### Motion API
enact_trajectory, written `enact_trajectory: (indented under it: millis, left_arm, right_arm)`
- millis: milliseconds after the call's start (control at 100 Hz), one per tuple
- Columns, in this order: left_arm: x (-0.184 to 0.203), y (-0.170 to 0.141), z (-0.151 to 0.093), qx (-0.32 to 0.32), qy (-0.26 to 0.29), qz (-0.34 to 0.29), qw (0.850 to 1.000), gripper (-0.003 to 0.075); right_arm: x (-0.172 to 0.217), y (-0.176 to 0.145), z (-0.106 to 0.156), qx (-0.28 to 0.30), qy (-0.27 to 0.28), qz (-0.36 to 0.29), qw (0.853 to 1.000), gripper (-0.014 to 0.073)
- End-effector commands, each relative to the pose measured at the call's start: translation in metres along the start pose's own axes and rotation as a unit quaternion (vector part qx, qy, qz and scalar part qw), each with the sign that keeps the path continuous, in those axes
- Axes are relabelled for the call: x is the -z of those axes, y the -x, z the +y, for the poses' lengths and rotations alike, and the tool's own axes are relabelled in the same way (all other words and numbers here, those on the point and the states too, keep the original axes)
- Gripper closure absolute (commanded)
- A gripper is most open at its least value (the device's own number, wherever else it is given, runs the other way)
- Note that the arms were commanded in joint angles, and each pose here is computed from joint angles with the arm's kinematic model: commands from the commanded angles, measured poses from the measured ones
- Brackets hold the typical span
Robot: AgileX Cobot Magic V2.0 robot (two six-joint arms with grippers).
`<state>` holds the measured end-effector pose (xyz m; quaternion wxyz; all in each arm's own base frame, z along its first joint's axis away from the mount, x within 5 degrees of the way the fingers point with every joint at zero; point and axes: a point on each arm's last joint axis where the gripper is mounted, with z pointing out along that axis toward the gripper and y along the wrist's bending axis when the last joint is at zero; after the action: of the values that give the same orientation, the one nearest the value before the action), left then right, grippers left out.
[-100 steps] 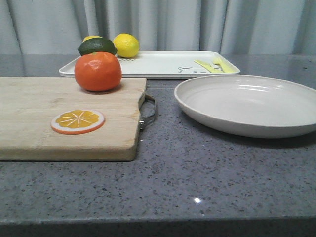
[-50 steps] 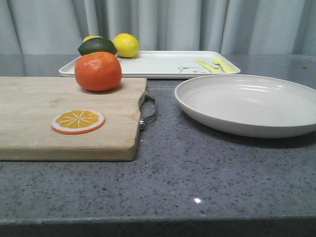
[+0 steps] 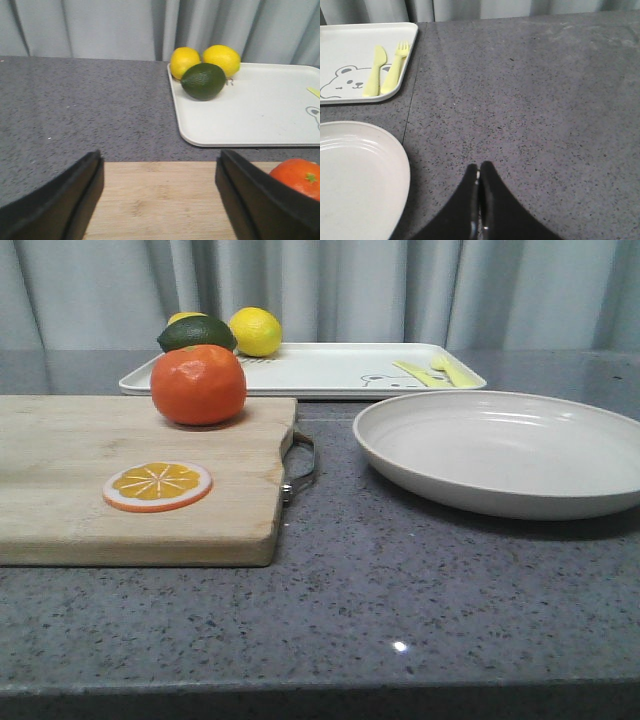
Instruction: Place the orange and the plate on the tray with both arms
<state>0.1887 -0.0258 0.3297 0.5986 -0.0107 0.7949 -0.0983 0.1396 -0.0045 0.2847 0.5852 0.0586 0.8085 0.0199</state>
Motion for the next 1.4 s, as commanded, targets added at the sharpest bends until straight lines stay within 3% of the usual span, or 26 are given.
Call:
enact_trajectory:
  millis: [0,290,610,960,1390]
  left_arm:
    - [-0.008,0.022,-0.015,0.002,-0.032,-0.041,0.999,0.0135]
    - [-0.061,0.034,-0.062,-0.007,-0.1,0.063,0.993,0.0087]
    - [-0.115,0.045,-0.11,-0.033,-0.145,0.2,0.968,0.0088]
    - [-0.154,0.034,-0.125,-0.023,-0.156,0.297,0.942,0.0088]
    - [-0.17,0.011,-0.125,-0.023,-0.148,0.347,0.926,0.0098]
  right_arm:
    - [0.002,0.017,0.002,0.005,0.007,-0.044,0.999,0.0656]
    - [0.002,0.017,0.002,0.005,0.007,-0.044,0.999,0.0656]
    - [0.001,0.016,0.002,0.005,0.006,-0.038,0.999,0.0656]
    - [0.002,0.016,0.002,0.005,0.006,-0.038,0.999,0.0656]
    - [0.002,0.016,0.002,0.005,0.006,-0.038,0.999,0.0656]
